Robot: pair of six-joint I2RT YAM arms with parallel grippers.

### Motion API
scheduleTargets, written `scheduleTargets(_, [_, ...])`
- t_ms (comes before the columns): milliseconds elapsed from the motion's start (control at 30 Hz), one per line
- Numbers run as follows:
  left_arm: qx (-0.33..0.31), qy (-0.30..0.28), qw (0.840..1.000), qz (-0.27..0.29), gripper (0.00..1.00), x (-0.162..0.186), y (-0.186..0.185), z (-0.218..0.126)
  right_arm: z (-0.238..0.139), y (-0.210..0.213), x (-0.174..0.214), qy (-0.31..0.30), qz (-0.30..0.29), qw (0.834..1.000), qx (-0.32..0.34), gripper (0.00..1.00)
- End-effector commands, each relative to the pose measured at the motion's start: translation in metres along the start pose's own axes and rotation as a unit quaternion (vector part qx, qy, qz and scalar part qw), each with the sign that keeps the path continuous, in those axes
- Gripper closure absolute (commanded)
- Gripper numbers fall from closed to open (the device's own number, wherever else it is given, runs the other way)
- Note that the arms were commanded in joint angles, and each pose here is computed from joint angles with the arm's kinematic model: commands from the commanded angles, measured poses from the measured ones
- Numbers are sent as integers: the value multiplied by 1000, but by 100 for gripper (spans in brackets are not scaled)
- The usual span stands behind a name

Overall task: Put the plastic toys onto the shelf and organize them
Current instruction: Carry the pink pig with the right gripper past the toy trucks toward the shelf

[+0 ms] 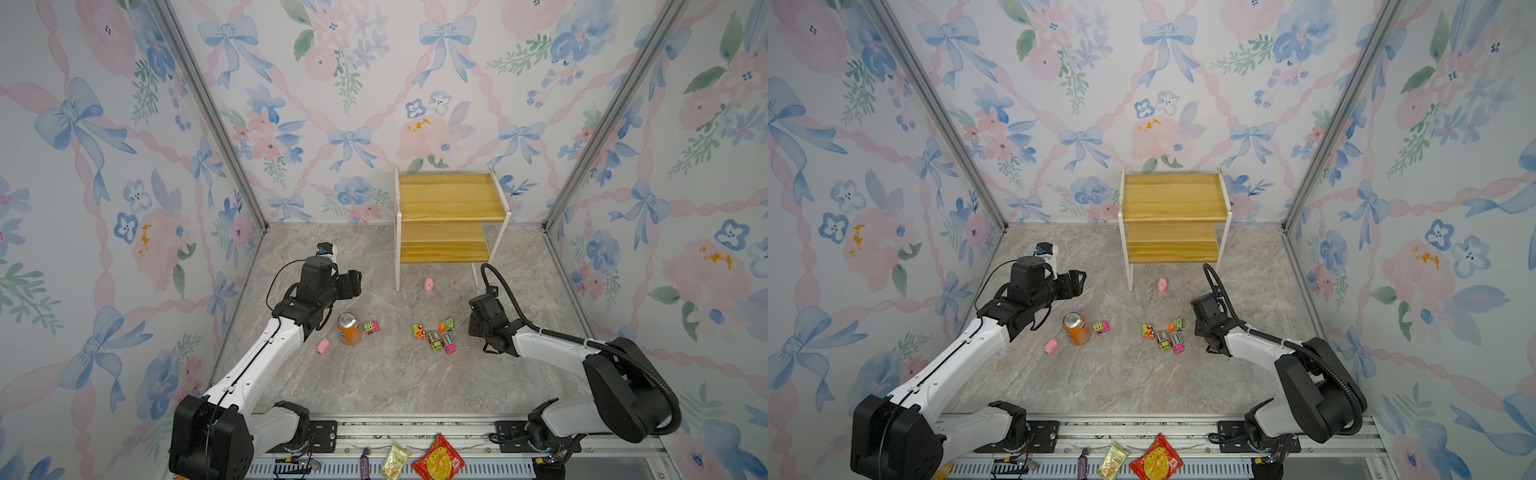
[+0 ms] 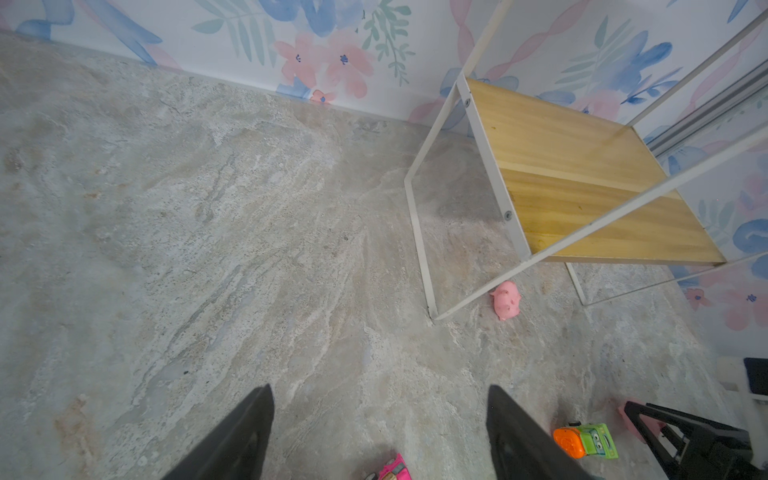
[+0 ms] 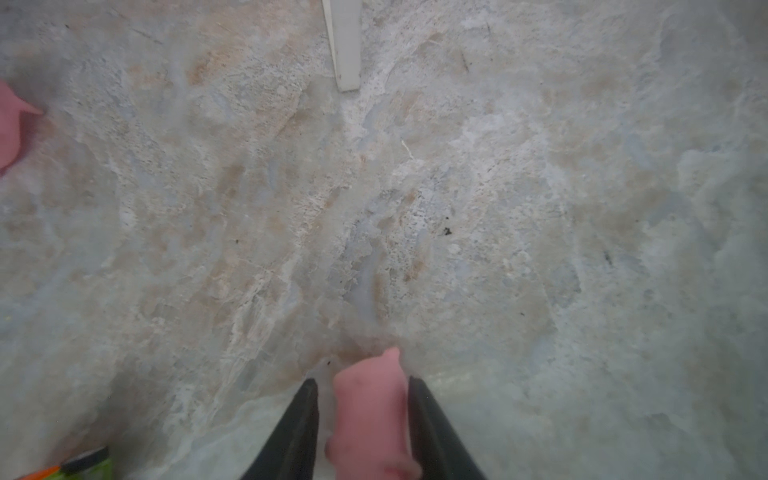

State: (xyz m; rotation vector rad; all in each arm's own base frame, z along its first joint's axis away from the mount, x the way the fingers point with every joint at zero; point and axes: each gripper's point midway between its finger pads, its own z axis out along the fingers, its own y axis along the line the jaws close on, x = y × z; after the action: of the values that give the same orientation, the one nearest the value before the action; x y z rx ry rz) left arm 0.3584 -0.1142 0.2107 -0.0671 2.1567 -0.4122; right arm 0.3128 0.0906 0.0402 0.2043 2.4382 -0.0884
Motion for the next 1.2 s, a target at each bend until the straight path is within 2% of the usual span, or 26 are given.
scheduleTargets(0, [13, -5, 1000, -4, 19, 0, -5, -1, 2, 9, -8, -1, 5, 1000, -18, 57])
scheduleTargets(133, [11, -6, 1000, -4, 19, 0, -5, -1, 2, 17, -9, 3, 8, 999, -37, 54])
scheduleTargets(467, [12, -7, 1000, -5, 19, -1, -5, -1, -15, 36, -11, 4, 21, 997, -75, 54])
scheduleTargets(767, [14, -8, 1000, -5, 19, -1, -6, -2, -36, 52, -4, 3, 0, 997, -83, 54])
scheduleTargets(1033, [18, -6, 1000, -4, 19, 0, -8, -2, -48, 30, -6, -19, -14, 998, -58, 52])
scheduleTargets(1167, [20, -4, 1000, -2, 19, 1, -10, -1, -42, 23, 2, -12, -13, 998, -61, 50])
